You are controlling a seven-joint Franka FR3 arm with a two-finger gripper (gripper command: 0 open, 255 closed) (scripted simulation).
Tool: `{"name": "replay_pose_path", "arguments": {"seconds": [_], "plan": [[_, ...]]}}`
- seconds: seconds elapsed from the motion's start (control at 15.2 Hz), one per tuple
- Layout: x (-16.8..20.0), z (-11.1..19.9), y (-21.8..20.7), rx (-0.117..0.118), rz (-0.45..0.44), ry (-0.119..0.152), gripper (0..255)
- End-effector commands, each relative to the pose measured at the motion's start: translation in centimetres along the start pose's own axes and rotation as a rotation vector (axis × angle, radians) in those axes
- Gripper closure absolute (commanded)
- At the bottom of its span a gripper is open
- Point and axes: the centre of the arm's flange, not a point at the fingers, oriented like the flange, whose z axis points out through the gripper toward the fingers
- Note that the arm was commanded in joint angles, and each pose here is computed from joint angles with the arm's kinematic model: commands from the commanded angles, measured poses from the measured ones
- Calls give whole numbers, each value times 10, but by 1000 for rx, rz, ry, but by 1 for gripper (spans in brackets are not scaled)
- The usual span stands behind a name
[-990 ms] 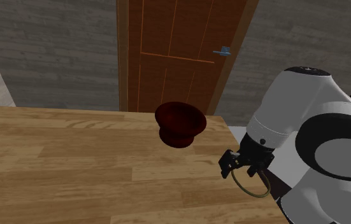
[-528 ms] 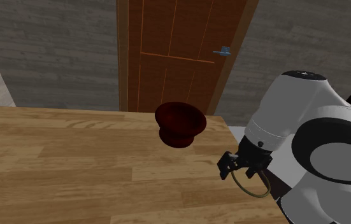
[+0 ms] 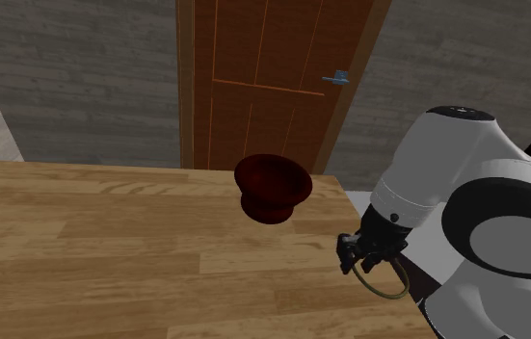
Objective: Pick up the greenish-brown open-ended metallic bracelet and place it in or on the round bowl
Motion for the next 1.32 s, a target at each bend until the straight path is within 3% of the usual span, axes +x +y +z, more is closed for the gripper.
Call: {"name": "replay_pose_path", "arguments": {"seconds": [0.0,0.53,0.59,1.12,1.25], "plan": [[0,1,0,4,2,-4,255],[0,-20,-1,4,1,-4,255],[0,-20,-1,4,1,-4,0],[-48,-62,58,-127,785,48,0],[-50,-58,60,-132,815,50,0]]}}
